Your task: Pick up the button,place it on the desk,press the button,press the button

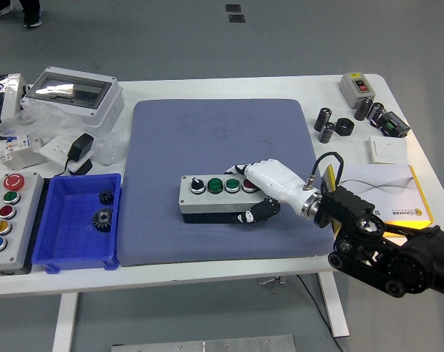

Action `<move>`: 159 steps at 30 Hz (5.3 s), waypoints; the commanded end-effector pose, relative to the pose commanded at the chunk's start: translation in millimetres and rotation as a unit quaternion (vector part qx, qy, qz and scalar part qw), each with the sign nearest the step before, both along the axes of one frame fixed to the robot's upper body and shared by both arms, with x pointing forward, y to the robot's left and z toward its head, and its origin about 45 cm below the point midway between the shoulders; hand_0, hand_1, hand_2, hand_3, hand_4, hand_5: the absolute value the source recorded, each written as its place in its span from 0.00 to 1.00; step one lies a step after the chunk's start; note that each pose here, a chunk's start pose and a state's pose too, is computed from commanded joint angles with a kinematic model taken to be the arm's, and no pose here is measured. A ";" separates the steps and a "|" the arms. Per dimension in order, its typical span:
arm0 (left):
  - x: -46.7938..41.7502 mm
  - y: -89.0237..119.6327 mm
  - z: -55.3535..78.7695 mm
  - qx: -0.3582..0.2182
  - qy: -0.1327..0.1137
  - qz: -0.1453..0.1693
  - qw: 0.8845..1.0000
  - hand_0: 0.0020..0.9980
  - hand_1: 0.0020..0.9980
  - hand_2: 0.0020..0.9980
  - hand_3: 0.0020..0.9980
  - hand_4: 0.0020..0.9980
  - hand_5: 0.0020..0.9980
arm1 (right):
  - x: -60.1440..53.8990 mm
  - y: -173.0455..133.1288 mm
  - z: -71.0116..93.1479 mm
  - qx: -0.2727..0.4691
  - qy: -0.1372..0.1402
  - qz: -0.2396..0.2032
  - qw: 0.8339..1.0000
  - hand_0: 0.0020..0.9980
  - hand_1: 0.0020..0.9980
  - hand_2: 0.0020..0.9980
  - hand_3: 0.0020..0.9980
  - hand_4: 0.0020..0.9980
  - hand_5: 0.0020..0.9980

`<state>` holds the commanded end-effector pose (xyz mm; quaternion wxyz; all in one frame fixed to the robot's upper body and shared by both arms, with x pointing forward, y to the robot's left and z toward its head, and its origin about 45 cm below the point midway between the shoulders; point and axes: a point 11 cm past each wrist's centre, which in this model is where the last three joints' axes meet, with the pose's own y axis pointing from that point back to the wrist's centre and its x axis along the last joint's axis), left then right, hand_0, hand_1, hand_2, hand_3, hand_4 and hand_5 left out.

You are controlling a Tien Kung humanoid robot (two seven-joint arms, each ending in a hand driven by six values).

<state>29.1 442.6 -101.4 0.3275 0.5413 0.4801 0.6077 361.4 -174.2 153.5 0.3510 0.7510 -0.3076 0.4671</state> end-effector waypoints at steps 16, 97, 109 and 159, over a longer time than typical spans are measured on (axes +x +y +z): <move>0.0 1.3 0.6 0.001 0.002 -0.001 1.000 0.69 0.64 0.63 0.68 0.72 0.46 | -0.1 -8.9 -3.4 0.041 0.082 -0.026 0.995 0.81 0.81 0.82 0.90 0.22 0.03; 4.4 5.2 2.6 -0.004 -0.003 -0.012 1.000 0.69 0.64 0.61 0.63 0.70 0.40 | 7.3 -37.6 29.8 -0.031 0.132 0.026 0.990 1.00 0.97 1.00 1.00 0.60 0.06; 6.0 7.9 4.1 -0.004 -0.003 -0.012 1.000 0.69 0.64 0.60 0.63 0.70 0.38 | 4.2 -34.8 26.9 -0.026 0.144 0.027 0.989 1.00 0.99 1.00 1.00 0.66 0.04; -0.4 12.4 5.4 -0.005 -0.001 -0.005 1.000 0.69 0.64 0.59 0.62 0.70 0.31 | -12.8 -63.8 104.9 -0.172 0.356 -0.058 0.917 0.05 0.18 0.31 1.00 0.25 0.19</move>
